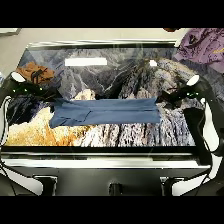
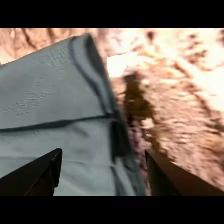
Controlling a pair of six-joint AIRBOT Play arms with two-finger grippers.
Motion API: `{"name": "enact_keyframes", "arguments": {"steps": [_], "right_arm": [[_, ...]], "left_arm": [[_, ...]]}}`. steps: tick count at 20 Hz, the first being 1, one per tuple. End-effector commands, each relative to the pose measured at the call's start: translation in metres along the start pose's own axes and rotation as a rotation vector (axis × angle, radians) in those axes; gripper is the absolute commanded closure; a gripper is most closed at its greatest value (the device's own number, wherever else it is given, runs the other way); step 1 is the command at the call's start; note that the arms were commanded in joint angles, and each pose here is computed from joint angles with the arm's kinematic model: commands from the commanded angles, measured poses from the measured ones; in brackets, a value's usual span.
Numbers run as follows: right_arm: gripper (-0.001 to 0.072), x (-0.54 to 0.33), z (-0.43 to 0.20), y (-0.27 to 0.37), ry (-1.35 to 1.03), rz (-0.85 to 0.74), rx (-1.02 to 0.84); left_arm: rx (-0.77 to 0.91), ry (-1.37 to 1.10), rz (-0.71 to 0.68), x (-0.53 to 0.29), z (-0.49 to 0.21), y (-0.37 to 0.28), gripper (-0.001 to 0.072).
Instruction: Fold the clothes and pants, and hang the long-sleeved shirts on hangers.
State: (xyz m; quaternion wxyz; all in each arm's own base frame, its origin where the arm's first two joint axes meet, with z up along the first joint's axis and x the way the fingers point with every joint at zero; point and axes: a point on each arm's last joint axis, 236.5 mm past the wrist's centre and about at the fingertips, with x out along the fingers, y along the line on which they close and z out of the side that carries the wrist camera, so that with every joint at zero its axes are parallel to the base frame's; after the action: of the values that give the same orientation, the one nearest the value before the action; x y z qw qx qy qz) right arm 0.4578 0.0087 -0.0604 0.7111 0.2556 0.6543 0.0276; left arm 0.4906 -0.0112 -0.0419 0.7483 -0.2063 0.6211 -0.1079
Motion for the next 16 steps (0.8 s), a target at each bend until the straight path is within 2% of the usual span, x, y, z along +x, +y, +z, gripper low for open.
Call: {"name": "enact_keyframes", "arguments": {"steps": [1, 3, 8, 9, 10, 11, 12, 13, 14, 15, 16], "right_arm": [[0.0111, -0.006, 0.002, -0.003, 0.043, 0.139, 0.047], [0.0109, 0.008, -0.005, 0.001, 0.107, 0.227, 0.051], [0.0119, 0.053, -0.019, 0.015, 0.192, 0.240, 0.030], [0.0188, 0.061, -0.024, 0.021, 0.210, 0.240, 0.019], [0.0309, 0.065, -0.027, 0.028, 0.220, 0.240, 0.006], [0.0492, 0.066, -0.028, 0.033, 0.214, 0.242, -0.011], [0.0628, 0.062, -0.025, 0.038, 0.196, 0.246, -0.017], [0.0685, 0.054, -0.019, 0.041, 0.161, 0.244, -0.024], [0.0686, 0.042, -0.011, 0.041, 0.117, 0.229, -0.014], [0.0686, 0.027, -0.004, 0.040, 0.077, 0.203, 0.000], [0.0686, 0.010, -0.003, 0.039, 0.047, 0.164, 0.011]], "left_arm": [[0.006, -0.029, 0.007, -0.026, 0.004, -0.010, 0.0149], [0.018, -0.046, 0.014, -0.036, 0.005, -0.014, 0.0149], [0.024, -0.057, 0.014, -0.041, 0.005, -0.017, 0.0149], [0.022, -0.057, 0.013, -0.041, 0.005, -0.017, 0.0150], [0.012, -0.057, 0.012, -0.041, 0.005, -0.017, 0.0149], [0.011, -0.057, 0.004, -0.041, 0.005, -0.019, 0.0149], [0.011, -0.059, -0.012, -0.041, 0.006, -0.024, 0.0150], [0.011, -0.060, -0.035, -0.040, 0.006, -0.031, 0.0155], [0.016, -0.060, -0.058, -0.038, 0.006, -0.042, 0.0194], [0.002, -0.061, -0.074, -0.033, 0.007, -0.053, 0.0363], [-0.016, -0.056, -0.086, -0.026, 0.006, -0.066, 0.0606]]}}
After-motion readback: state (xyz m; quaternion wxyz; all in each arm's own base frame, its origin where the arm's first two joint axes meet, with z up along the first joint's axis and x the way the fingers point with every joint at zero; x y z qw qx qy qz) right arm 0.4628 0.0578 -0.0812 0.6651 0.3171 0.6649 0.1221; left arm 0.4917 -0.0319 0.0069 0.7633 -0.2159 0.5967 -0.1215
